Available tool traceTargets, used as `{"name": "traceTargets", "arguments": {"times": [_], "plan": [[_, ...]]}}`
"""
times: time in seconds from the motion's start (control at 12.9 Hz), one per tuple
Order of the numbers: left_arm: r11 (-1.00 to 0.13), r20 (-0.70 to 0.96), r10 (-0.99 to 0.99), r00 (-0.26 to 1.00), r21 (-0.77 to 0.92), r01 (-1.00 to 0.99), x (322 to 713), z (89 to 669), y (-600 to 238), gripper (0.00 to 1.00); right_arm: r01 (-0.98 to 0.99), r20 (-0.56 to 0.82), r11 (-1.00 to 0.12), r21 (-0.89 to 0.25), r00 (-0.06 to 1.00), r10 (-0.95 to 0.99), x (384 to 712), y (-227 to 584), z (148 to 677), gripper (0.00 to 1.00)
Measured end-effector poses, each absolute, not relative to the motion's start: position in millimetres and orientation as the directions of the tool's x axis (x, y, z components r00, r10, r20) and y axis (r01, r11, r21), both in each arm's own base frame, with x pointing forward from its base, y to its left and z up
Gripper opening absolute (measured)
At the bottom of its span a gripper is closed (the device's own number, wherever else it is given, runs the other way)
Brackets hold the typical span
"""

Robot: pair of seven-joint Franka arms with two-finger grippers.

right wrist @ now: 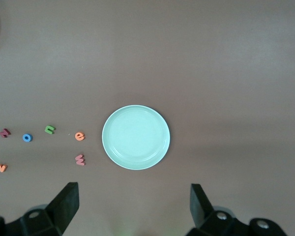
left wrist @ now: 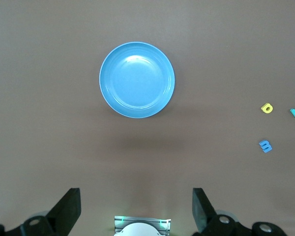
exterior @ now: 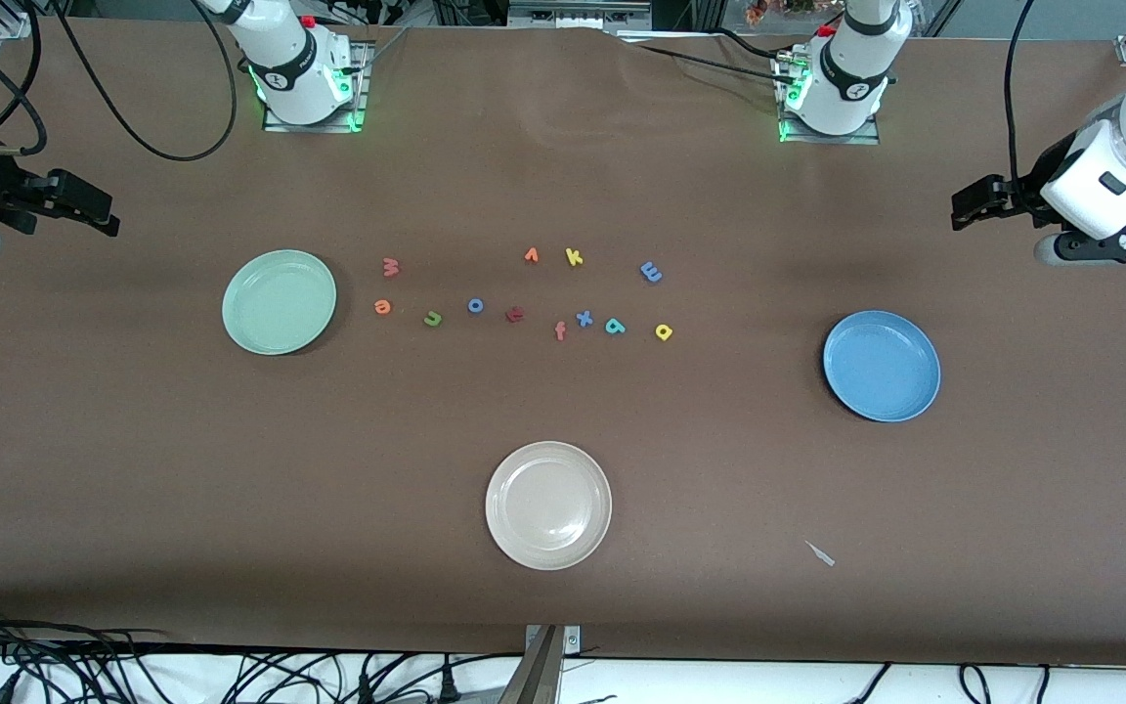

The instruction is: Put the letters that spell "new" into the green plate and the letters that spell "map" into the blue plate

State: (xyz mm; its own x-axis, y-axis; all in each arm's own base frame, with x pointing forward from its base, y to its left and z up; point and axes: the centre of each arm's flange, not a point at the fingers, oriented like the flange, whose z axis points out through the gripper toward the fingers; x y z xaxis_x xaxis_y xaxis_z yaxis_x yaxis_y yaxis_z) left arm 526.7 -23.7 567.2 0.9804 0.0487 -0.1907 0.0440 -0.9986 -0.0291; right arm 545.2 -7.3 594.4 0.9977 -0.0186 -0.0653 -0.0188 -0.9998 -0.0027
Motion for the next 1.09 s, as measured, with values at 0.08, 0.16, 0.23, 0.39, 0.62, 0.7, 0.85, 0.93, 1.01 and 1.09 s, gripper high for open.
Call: {"name": "traceTargets", "arguments": {"times": [0.08, 0.16, 0.23, 0.39, 0.62, 0.7, 0.85, 0.93, 1.01, 1.09], "plan": [[-0.999, -0.191, 0.049, 0.980, -0.029, 0.044, 526.7, 567.2, -23.8, 1.00, -0.019, -0.065, -1.000, -0.003, 0.998, -0.019, 545.1, -7.3, 594.3, 1.00], [-0.999, -0.191, 0.048, 0.980, -0.029, 0.043, 526.7, 567.2, -24.0, 1.00, -0.019, -0.067, -1.000, -0.003, 0.998, -0.019, 545.0, -7.3, 594.2, 1.00], [-0.999, -0.191, 0.047, 0.981, -0.029, 0.043, 526.7, 567.2, -24.5, 1.00, -0.019, -0.069, -1.000, -0.003, 0.997, -0.019, 544.7, -7.3, 594.0, 1.00], [-0.999, -0.191, 0.042, 0.981, -0.029, 0.038, 526.5, 567.2, -27.2, 1.00, -0.019, -0.072, -1.000, -0.003, 0.997, -0.019, 544.4, -7.3, 593.8, 1.00], [-0.999, -0.191, 0.039, 0.981, -0.029, 0.034, 526.5, 567.2, -28.9, 1.00, -0.019, -0.073, -1.000, -0.003, 0.997, -0.019, 544.3, -7.3, 593.8, 1.00], [-0.999, -0.191, 0.039, 0.981, -0.029, 0.034, 526.5, 567.2, -28.9, 1.00, -0.019, -0.073, -1.000, -0.003, 0.997, -0.019, 544.3, -7.3, 593.7, 1.00], [-0.999, -0.190, 0.039, 0.981, -0.029, 0.034, 526.5, 567.2, -28.9, 1.00, -0.019, -0.073, -1.000, -0.003, 0.997, -0.019, 544.3, -7.3, 593.7, 1.00], [-0.999, -0.190, 0.039, 0.981, -0.029, 0.034, 526.6, 567.2, -28.9, 1.00, -0.019, -0.074, -1.000, -0.003, 0.997, -0.019, 544.2, -7.3, 593.7, 1.00], [-0.999, -0.189, 0.039, 0.981, -0.029, 0.034, 526.6, 567.3, -28.9, 1.00, -0.019, -0.074, -1.000, -0.003, 0.997, -0.019, 544.2, -7.3, 593.6, 1.00], [-0.999, -0.189, 0.039, 0.981, -0.029, 0.034, 526.7, 567.3, -28.9, 1.00, -0.019, -0.074, -1.000, -0.003, 0.997, -0.019, 544.3, -7.3, 593.5, 1.00]]}}
